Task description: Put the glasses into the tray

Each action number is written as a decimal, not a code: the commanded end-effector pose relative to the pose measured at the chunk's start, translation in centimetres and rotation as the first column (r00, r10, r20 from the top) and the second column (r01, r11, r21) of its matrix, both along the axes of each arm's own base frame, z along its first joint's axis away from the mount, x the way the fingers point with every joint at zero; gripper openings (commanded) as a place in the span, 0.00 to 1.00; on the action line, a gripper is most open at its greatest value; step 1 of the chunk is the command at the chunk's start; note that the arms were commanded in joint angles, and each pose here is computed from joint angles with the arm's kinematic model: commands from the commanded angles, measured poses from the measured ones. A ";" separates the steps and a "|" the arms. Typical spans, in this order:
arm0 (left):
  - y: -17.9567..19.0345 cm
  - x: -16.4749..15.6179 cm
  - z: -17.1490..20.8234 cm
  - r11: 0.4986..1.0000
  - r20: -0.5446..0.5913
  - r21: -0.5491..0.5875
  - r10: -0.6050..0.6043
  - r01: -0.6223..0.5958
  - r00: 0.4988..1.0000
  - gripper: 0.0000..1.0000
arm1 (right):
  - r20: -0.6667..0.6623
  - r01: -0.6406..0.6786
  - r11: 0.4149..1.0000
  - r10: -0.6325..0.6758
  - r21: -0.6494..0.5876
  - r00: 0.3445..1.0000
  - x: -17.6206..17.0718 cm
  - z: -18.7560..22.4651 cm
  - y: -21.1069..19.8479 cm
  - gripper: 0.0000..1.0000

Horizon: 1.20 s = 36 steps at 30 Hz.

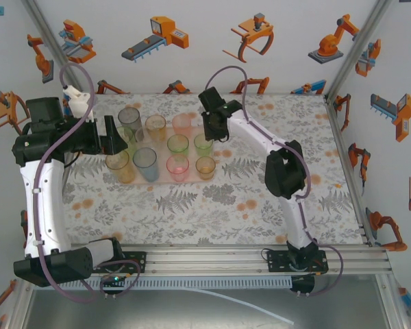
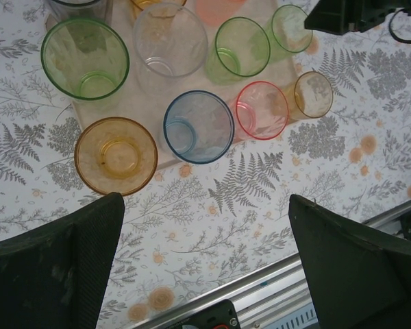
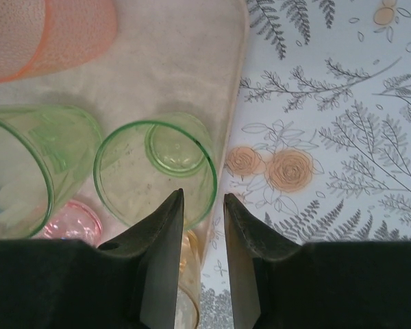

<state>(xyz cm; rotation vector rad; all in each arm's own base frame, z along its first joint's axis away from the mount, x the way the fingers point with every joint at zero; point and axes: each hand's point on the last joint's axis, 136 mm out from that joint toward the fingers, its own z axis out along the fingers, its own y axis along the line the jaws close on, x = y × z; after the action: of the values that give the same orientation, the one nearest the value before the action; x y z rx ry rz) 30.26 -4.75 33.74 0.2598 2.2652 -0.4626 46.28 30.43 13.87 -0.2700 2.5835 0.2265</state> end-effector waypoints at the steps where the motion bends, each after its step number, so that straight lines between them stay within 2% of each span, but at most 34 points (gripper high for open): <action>1: 1.3 -0.1 0.7 0.998 0.019 0.021 0.066 -0.066 0.998 0.97 | 0.132 0.004 0.999 -0.010 0.043 0.991 0.1 5.8 -0.5 0.32; 9: 3.3 0.1 0.8 0.985 0.030 0.006 0.170 -0.171 0.985 0.97 | 0.180 0.004 0.995 -0.023 0.103 0.983 -0.4 9.6 -1.4 0.32; 15: 6.9 0.6 -0.5 0.941 0.015 0.026 0.338 -0.338 0.941 0.97 | 0.160 0.014 0.992 -0.034 0.122 0.986 -1.4 9.6 -1.9 0.31; 19: 8.9 0.6 -0.9 0.911 -0.027 -0.016 0.411 -0.412 0.911 0.97 | 0.131 0.034 0.991 -0.051 0.127 0.990 -2.7 8.6 -2.8 0.30; 26: 8.9 0.9 -0.9 0.924 -0.052 -0.072 0.371 -0.374 0.927 0.97 | 0.060 0.088 0.990 -0.095 0.106 0.994 -5.3 4.2 -5.7 0.30; 31: 7.5 0.9 0.7 0.955 -0.032 -0.099 0.276 -0.278 0.961 0.97 | 0.020 0.100 0.984 -0.104 0.149 0.994 -5.1 1.3 -5.7 0.30; 36: 7.0 0.4 1.2 0.968 -0.024 -0.081 0.238 -0.239 0.971 0.97 | -0.008 0.086 0.982 -0.085 0.169 0.996 -4.1 -1.3 -4.7 0.31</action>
<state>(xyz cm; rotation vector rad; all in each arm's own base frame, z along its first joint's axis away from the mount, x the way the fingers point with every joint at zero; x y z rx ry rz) 31.42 3.23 34.05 -0.1350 2.2538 -0.4009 41.09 24.48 13.12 -0.1076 2.5813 0.3349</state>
